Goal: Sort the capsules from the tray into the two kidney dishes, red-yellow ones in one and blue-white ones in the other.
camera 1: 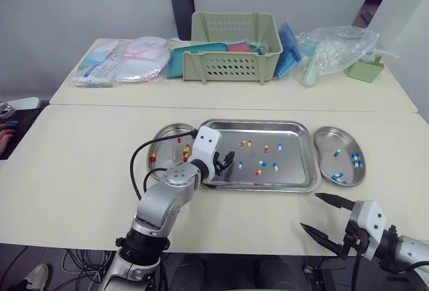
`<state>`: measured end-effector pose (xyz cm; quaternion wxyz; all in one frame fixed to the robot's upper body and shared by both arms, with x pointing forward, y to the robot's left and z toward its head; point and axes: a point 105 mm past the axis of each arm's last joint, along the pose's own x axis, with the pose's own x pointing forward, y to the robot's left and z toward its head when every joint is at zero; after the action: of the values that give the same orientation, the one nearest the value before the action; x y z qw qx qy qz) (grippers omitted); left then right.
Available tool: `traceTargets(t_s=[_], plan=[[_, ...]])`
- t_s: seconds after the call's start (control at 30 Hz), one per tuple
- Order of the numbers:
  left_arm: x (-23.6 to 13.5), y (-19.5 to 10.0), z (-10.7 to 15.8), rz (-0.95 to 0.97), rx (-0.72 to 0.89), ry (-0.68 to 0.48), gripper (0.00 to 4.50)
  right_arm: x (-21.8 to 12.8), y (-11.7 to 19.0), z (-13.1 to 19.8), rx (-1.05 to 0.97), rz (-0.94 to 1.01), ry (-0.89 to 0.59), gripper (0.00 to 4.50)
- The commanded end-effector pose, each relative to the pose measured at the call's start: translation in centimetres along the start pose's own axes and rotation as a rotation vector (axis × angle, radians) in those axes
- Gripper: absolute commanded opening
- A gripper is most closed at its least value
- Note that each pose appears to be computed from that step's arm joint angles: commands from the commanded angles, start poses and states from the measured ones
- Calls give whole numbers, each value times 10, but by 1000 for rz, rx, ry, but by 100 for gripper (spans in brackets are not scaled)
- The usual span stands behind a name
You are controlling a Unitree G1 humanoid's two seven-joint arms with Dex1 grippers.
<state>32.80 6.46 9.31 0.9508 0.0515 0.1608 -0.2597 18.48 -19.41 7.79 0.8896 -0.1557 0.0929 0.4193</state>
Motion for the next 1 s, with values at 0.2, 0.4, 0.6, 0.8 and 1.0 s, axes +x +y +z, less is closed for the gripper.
traceTargets(t_s=[0.2,0.4,0.6,0.8,1.0], plan=[[12,6,9,17,48,-5,301,0,3,12,-11,-1,-33,450],[18,-3,4,-32,61,23,301,1,6,16,-5,-5,-33,450],[19,-4,-2,-61,60,49,301,2,6,19,0,-10,-29,450],[20,0,-5,-66,46,64,163,3,5,22,8,-17,-30,450],[17,6,9,-61,66,24,4,6,4,23,12,-20,-34,450]])
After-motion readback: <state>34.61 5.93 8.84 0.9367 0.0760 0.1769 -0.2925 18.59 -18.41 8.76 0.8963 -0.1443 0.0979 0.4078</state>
